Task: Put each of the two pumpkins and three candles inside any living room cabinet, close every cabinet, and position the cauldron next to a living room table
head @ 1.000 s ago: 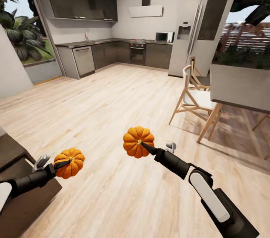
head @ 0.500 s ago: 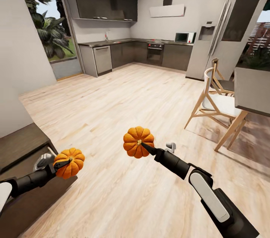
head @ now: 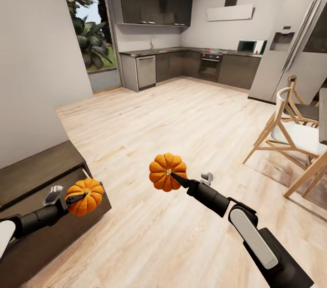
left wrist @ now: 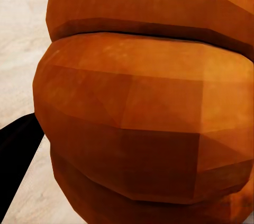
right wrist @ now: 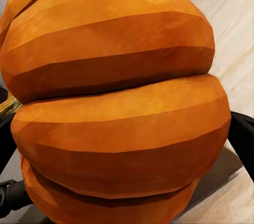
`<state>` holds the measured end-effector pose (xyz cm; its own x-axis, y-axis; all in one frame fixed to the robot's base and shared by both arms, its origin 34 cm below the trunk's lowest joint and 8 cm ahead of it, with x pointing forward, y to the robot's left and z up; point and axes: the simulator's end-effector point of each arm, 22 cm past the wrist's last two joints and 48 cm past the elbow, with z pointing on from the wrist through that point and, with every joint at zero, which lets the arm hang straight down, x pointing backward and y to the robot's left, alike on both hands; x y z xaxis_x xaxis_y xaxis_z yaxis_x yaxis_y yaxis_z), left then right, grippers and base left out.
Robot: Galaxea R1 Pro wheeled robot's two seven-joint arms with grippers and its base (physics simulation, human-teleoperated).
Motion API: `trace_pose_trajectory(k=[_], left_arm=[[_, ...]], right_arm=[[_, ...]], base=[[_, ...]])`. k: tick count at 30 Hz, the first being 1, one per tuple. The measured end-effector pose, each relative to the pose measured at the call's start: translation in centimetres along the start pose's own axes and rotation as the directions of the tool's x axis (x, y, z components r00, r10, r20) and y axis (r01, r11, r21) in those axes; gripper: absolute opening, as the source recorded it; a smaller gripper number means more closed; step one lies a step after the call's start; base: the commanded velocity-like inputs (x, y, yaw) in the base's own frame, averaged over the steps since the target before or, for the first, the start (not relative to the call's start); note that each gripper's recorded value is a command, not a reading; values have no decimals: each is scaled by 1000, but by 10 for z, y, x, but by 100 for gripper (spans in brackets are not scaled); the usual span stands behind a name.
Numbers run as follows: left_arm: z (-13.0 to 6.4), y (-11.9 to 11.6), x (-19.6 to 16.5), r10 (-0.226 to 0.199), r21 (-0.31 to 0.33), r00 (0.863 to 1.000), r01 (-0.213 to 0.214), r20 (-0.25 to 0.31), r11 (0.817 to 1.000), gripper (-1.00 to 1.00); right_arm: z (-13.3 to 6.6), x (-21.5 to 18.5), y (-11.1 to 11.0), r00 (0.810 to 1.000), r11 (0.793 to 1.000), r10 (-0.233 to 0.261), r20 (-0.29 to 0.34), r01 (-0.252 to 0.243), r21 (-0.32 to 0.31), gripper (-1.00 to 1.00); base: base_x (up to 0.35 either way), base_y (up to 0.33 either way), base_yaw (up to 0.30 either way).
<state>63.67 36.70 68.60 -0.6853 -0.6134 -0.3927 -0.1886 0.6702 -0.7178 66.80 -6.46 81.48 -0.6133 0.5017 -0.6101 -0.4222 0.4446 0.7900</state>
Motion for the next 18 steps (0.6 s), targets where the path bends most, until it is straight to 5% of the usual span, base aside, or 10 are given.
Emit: trace_pose_trajectory(k=[9,18], left_arm=[[-5,-10,-4,-4,5,1000,4,-1,1000,-100],[-5,-9,-4,-4,3,1000,4,0,1000,-100]], right_arm=[[4,-5,10,1000,1000,3,-2,-3,1,-100],[17,7,3,1000,997,1,-8,0,76,-100]], base=[[0,0,290],[0,0,290]])
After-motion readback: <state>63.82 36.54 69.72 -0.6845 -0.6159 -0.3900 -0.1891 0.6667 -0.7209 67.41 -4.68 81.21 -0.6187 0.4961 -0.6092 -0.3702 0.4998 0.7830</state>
